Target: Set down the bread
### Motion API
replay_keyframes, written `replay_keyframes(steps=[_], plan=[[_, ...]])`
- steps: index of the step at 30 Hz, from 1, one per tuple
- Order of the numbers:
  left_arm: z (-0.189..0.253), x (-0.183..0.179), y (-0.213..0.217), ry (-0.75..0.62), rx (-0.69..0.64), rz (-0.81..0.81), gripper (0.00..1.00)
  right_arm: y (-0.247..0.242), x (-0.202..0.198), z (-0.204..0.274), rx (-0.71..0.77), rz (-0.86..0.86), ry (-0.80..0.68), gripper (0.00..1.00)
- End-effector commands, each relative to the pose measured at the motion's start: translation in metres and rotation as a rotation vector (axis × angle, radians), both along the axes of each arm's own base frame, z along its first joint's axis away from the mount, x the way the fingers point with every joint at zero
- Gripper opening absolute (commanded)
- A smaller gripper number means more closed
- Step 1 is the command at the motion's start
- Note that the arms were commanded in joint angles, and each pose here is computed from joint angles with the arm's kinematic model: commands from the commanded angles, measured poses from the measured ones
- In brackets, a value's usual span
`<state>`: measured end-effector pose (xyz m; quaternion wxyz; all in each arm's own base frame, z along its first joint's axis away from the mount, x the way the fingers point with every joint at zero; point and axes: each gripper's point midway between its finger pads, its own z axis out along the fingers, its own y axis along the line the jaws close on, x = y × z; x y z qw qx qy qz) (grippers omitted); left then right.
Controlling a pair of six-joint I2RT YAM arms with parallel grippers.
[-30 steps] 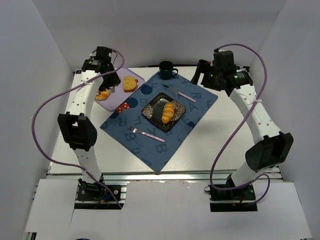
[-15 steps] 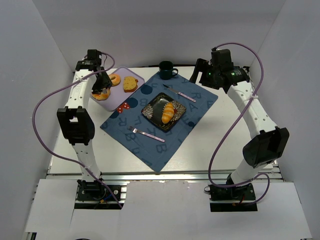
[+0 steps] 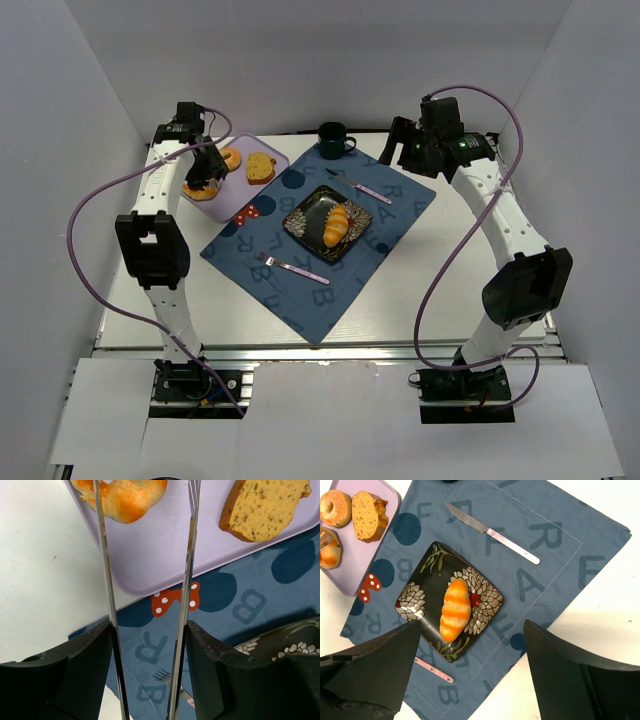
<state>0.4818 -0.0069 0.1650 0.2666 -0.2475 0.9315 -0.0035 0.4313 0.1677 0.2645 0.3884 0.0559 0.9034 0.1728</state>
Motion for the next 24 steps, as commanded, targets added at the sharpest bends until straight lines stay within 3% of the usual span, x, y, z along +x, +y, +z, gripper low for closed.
replay_keyframes(steps=[1,11,16,24], plan=[[0.002,0.008,-0.005,-0.024,-0.019,-0.014,0.67,0.002,0.009,0.026,0.028,0.002,-0.072,0.89],[-0.005,0.003,-0.011,-0.005,-0.058,-0.001,0.62,0.004,0.012,0.024,0.041,0.01,-0.064,0.89],[-0.007,0.002,-0.012,0.006,-0.065,-0.004,0.43,0.004,0.013,0.025,0.045,0.008,-0.066,0.89],[0.01,0.003,-0.012,-0.017,-0.064,-0.001,0.25,0.004,0.012,0.026,0.043,0.009,-0.067,0.89]])
